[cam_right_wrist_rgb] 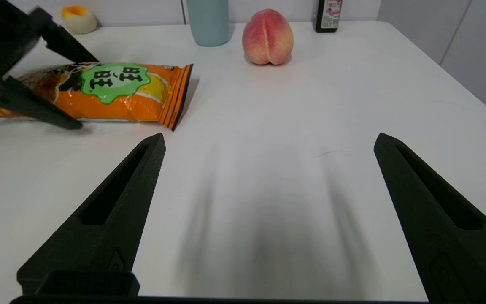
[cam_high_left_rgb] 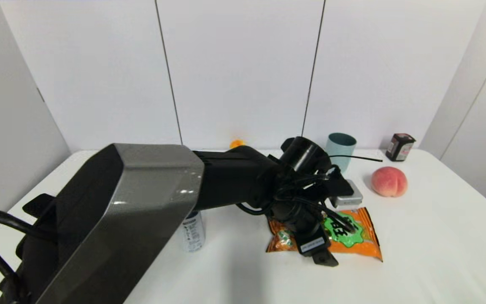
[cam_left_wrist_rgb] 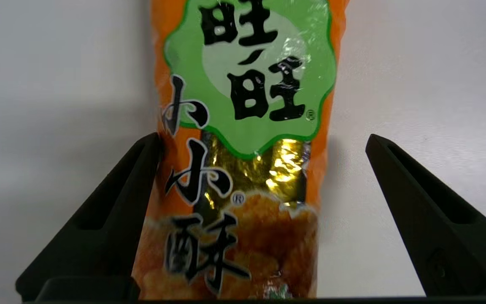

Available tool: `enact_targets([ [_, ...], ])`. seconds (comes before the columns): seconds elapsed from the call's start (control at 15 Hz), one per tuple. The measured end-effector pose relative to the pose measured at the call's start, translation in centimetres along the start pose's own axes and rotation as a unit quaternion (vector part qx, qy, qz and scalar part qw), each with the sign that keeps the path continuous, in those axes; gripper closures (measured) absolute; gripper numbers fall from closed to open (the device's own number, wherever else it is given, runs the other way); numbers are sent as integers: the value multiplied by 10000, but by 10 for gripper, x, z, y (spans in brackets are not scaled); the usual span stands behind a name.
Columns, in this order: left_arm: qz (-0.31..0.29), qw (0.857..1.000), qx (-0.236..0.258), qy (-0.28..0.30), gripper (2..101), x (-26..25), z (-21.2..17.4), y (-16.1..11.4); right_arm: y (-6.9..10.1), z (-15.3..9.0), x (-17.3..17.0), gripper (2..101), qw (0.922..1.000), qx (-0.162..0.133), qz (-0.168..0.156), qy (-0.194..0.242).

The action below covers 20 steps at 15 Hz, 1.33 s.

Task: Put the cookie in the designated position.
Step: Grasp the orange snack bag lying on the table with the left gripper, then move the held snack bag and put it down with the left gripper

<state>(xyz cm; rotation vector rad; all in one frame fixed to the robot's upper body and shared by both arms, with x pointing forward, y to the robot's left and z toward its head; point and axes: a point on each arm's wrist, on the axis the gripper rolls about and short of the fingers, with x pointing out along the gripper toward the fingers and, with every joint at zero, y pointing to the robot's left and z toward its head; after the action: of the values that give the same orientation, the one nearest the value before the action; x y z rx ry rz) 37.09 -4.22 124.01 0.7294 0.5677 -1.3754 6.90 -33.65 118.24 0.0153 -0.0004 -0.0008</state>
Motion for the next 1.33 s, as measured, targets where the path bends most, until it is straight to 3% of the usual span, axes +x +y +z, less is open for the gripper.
enact_targets([
  [0.27,-73,9999,-59,99,53,15,-7,1,0,0,0,43,10000,-2,0,2],
  [0.33,-81,9999,-95,114,89,16,-8,1,0,0,0,43,10000,0,4,0],
  [0.6,-59,9997,-204,111,391,17,-8,2,0,0,0,43,10000,0,2,0],
  [0.8,-27,9997,-236,114,539,15,-8,3,0,0,0,43,10000,0,-3,-2],
  [1.07,43,9997,-223,12,689,7,-4,4,0,0,0,43,10000,-2,0,2],
  [1.33,150,9995,-221,-180,756,-5,5,4,0,0,0,43,10000,0,0,2],
])
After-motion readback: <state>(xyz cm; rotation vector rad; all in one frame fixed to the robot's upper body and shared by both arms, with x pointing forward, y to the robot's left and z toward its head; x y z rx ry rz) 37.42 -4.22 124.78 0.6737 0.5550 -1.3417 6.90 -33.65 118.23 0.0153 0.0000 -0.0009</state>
